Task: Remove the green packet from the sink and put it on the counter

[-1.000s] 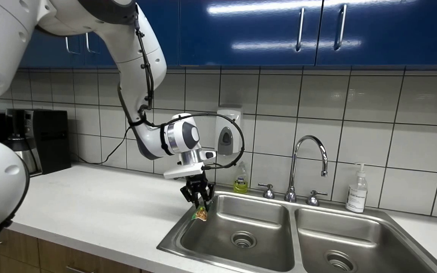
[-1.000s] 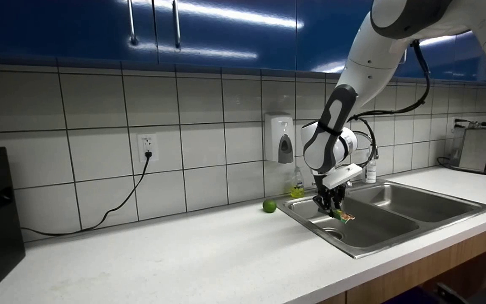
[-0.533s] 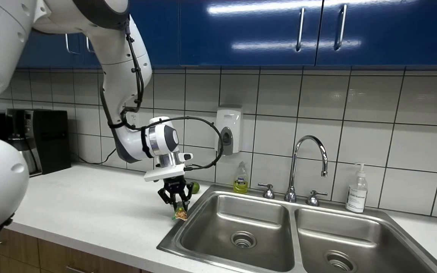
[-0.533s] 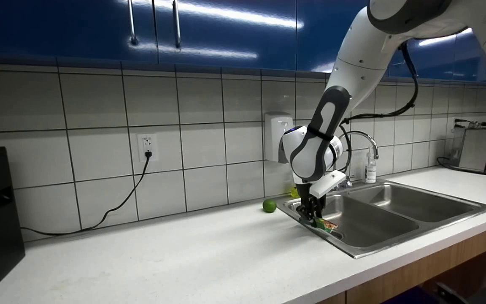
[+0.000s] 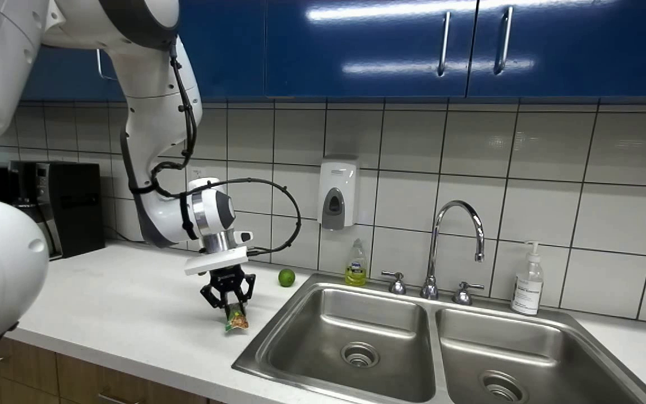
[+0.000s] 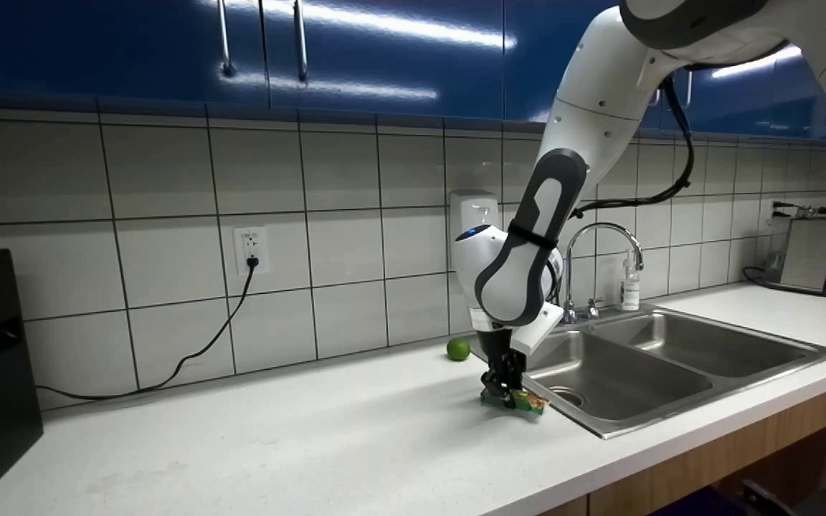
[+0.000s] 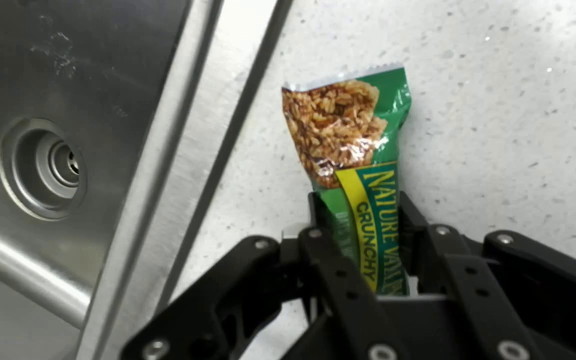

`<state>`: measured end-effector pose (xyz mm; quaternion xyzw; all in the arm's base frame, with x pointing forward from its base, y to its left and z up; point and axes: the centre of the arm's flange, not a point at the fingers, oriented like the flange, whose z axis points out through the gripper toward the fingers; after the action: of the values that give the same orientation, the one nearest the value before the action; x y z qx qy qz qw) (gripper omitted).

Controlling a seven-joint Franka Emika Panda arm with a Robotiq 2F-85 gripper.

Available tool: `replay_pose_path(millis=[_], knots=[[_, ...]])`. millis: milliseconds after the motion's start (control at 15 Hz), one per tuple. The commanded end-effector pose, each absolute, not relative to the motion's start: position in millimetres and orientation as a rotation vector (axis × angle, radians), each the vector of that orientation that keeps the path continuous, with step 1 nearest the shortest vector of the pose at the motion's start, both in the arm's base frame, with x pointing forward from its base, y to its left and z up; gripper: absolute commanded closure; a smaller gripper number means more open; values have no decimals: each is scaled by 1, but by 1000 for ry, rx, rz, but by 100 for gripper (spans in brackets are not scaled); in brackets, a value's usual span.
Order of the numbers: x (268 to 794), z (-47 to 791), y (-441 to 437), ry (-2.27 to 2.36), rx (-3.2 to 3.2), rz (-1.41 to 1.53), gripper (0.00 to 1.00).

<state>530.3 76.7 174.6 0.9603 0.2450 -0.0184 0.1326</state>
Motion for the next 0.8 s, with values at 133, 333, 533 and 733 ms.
replay_pose_path(millis=[133, 333, 533, 733], knots=[[509, 174, 98, 872, 2737, -47, 91], [506, 172, 101, 895, 2725, -50, 91], [506, 171, 100, 896, 2724, -49, 39], [507, 171, 97, 896, 2728, -45, 19]])
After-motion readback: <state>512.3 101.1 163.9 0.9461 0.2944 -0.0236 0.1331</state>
